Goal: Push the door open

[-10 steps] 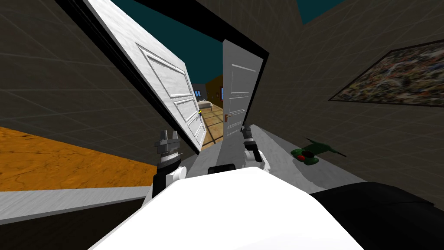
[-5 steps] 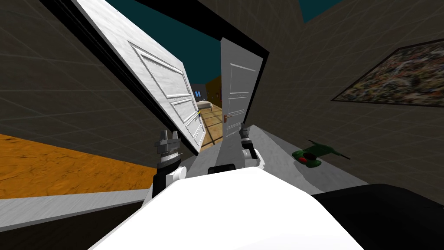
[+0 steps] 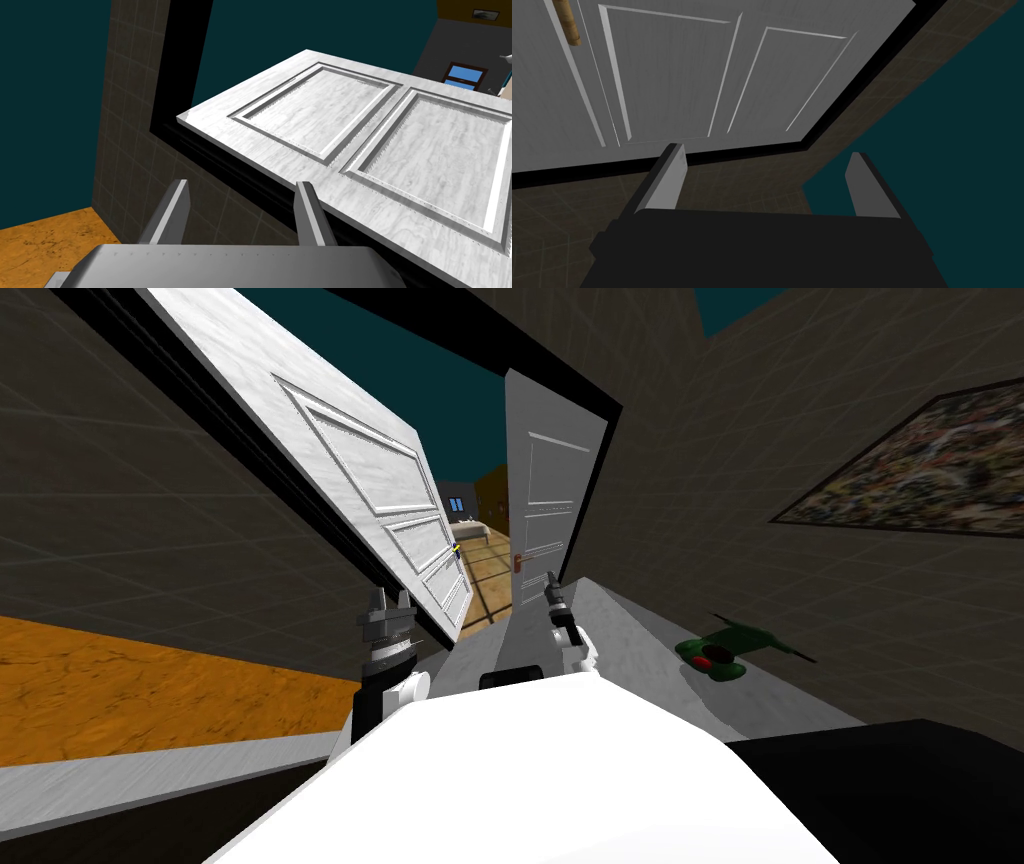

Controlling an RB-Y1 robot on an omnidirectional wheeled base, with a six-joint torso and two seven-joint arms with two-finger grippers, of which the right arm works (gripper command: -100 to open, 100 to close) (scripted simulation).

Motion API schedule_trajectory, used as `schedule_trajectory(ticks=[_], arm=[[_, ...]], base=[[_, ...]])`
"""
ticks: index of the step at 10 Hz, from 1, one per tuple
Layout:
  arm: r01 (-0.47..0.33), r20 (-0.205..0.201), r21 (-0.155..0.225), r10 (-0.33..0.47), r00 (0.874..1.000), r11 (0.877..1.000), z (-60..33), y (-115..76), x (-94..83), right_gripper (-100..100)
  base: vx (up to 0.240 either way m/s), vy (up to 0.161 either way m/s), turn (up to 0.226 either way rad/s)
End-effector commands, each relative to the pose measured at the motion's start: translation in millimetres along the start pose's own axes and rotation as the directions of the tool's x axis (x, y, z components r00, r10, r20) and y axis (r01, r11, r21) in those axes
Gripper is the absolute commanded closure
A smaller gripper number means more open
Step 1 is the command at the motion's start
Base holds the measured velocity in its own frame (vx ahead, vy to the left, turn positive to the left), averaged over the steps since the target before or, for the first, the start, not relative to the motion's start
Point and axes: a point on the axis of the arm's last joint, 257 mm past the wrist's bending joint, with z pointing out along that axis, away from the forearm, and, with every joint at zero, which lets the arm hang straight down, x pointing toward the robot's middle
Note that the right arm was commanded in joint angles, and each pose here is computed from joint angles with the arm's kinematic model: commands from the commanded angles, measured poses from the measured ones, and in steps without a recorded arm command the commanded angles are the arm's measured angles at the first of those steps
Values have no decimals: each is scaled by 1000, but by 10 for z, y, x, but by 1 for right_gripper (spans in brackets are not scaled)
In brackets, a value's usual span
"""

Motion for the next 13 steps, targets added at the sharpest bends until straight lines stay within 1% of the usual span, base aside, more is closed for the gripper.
schedule_trajectory(ticks=[1,3,4,5,6,7,8,9,10,11,12,13], arm=[[-8,-8,21,9,1000,1000,0,-116,33,-100],[-32,-31,42,34,999,999,88,-285,179,-100],[-44,-43,45,46,998,998,145,-326,252,-100],[-44,-44,64,47,998,997,114,-420,260,-100],[-55,-55,75,59,997,996,158,-494,339,-100],[-66,-67,75,71,995,995,219,-520,415,-100],[-65,-68,95,71,995,993,184,-613,423,-100],[-75,-79,99,83,993,992,238,-653,501,-100],[-74,-80,110,83,993,991,217,-705,505,-100],[-84,-91,121,95,991,989,258,-771,589,-100],[-93,-103,124,106,989,988,314,-796,670,-100],[-91,-103,142,106,989,986,278,-880,676,-100]], base=[[68,-72,14],[73,-64,6],[78,-89,19],[54,-64,10],[59,-56,2],[82,-73,15],[60,-64,10],[59,-65,4],[47,-51,8],[48,-53,4],[62,-82,17],[60,-64,13]])
